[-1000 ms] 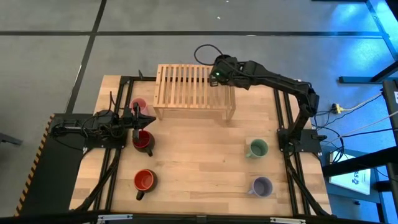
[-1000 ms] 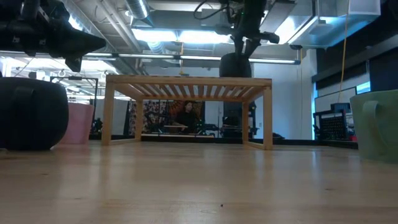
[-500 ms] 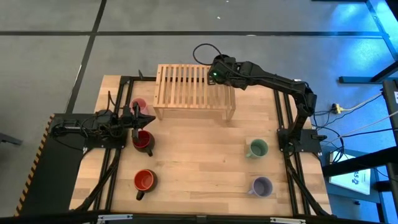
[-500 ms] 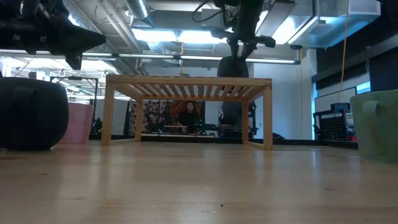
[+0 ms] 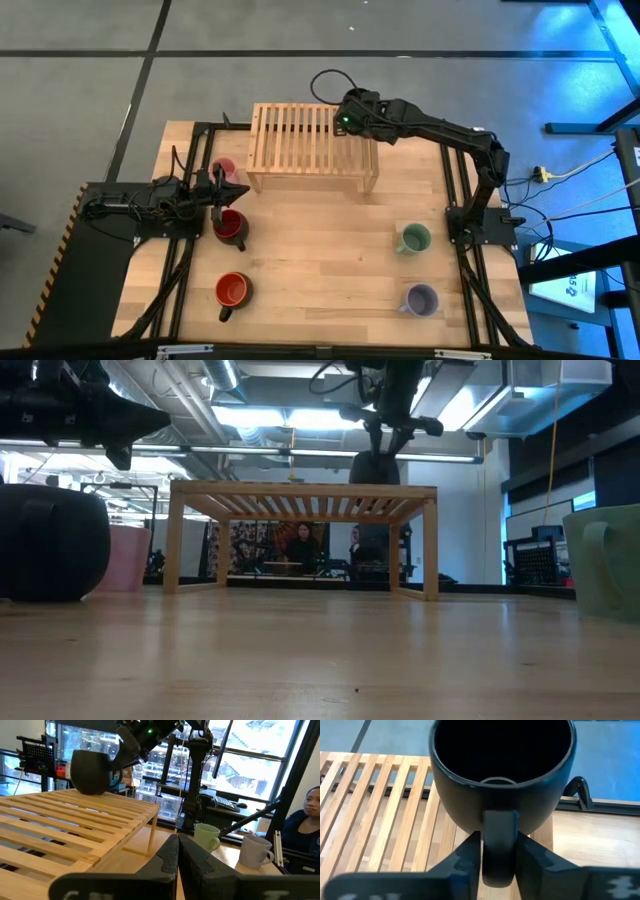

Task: Place coffee mugs
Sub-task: Put the black mug on the shelf, then put the red black mug on the shelf

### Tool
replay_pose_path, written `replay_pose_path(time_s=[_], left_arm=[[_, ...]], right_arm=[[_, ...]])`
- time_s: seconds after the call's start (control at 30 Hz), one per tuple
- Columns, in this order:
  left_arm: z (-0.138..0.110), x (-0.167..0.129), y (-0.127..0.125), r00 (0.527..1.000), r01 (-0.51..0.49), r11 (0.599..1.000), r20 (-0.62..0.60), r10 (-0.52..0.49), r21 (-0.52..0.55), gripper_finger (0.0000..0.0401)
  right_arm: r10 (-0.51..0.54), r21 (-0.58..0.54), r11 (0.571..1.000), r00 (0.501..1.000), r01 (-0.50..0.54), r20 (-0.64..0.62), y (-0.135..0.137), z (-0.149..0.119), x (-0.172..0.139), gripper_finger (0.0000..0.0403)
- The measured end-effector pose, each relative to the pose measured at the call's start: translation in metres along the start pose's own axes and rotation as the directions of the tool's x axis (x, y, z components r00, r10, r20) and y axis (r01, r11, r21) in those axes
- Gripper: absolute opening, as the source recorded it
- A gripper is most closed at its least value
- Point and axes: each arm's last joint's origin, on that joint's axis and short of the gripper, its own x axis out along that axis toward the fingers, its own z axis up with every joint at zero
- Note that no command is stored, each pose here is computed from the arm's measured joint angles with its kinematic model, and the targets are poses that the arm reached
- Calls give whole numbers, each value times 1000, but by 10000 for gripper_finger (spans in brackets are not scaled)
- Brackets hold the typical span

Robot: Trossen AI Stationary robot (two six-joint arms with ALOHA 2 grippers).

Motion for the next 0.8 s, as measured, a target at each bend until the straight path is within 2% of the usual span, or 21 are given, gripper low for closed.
replay_pose_path(time_s=[0.2,0.37,0.63,0.8], left_arm=[[0,0,0,1000,0,1000,0,0,0,0],[0,0,0,1000,0,1000,0,0,0,0],[0,0,0,1000,1,1000,1,-1,1,0],[4,0,-1,999,17,1000,40,-16,-9,0]], right_arm=[[-8,-8,1000,1000,8,1,-1,0,0,160],[9,-27,1000,1000,-9,6,0,5,-7,190],[73,-88,993,997,-73,6,1,19,-40,198],[136,-172,976,991,-136,-9,4,12,-69,198]])
